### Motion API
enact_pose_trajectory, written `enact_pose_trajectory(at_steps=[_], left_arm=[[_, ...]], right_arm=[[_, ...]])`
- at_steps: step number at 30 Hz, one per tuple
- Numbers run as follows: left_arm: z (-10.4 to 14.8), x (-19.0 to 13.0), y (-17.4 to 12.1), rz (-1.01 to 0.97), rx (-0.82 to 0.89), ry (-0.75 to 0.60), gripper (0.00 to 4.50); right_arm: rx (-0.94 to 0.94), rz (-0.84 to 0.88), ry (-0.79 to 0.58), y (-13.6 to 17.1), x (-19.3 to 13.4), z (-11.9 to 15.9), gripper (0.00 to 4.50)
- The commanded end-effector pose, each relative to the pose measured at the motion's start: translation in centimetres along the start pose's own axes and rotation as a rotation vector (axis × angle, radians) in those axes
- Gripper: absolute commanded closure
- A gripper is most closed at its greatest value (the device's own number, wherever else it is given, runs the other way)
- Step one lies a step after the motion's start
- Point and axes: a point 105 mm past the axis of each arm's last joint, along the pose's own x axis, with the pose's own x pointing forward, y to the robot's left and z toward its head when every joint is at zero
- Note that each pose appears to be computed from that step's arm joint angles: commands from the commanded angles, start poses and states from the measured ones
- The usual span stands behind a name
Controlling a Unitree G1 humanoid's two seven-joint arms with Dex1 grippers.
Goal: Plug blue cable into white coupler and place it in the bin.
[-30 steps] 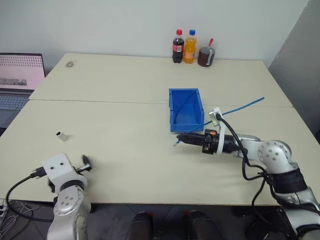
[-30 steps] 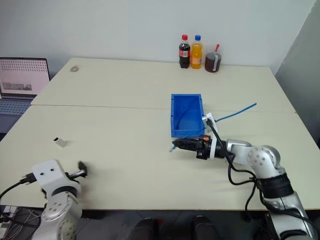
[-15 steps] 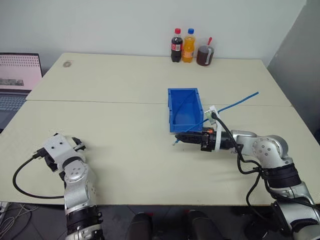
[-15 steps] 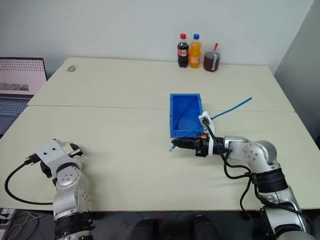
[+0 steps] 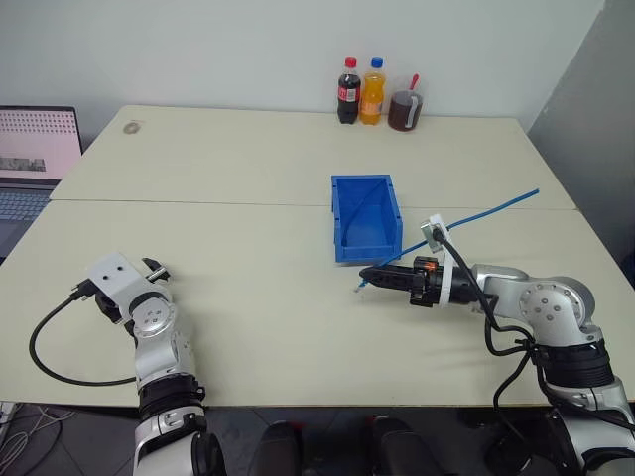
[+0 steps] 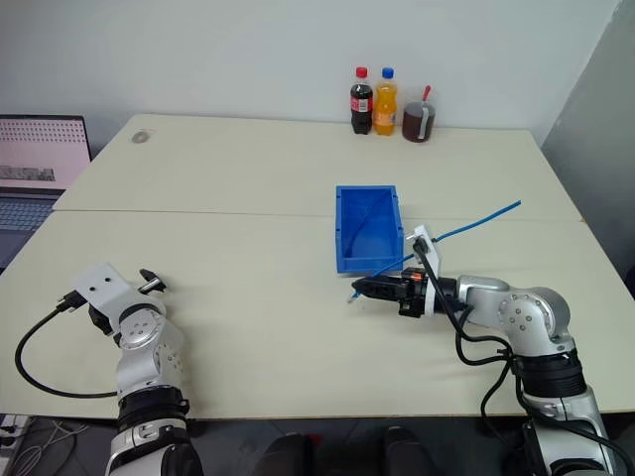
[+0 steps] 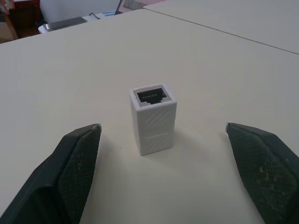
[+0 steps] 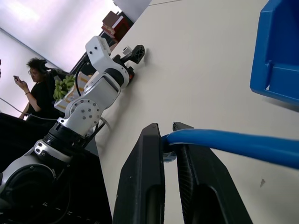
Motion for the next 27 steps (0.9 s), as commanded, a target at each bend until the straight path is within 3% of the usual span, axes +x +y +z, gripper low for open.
enact_pose_trajectory(at_steps=[1, 15, 17, 21, 24, 27], left_arm=[[1.1, 0.5, 0.6, 0.031, -0.021, -0.04, 0.4], [1.8, 1.3, 1.6, 0.04, -0.015, -0.06, 3.46], [1.8, 1.3, 1.6, 0.041, -0.016, -0.059, 3.71], [2.0, 1.1, 1.0, -0.02, 0.021, -0.061, 3.71], [3.3, 0.3, -2.5, -0.284, 0.139, -0.12, 3.71], [3.4, -3.6, -8.4, -0.8, 0.288, -0.136, 3.71]], right_arm=[[-0.03, -0.005, -0.037, 0.4, -0.6, 1.0, 4.39], [-0.017, -0.035, -0.047, -0.2, -0.8, 0.7, 4.39], [-0.018, -0.035, -0.05, -0.2, -0.7, 0.8, 4.39], [-0.025, -0.04, -0.056, -0.3, -0.7, 1.0, 4.39], [-0.049, -0.048, -0.065, -0.3, -0.8, 1.3, 4.39], [-0.138, -0.061, -0.053, -0.1, -0.8, 1.9, 4.39]])
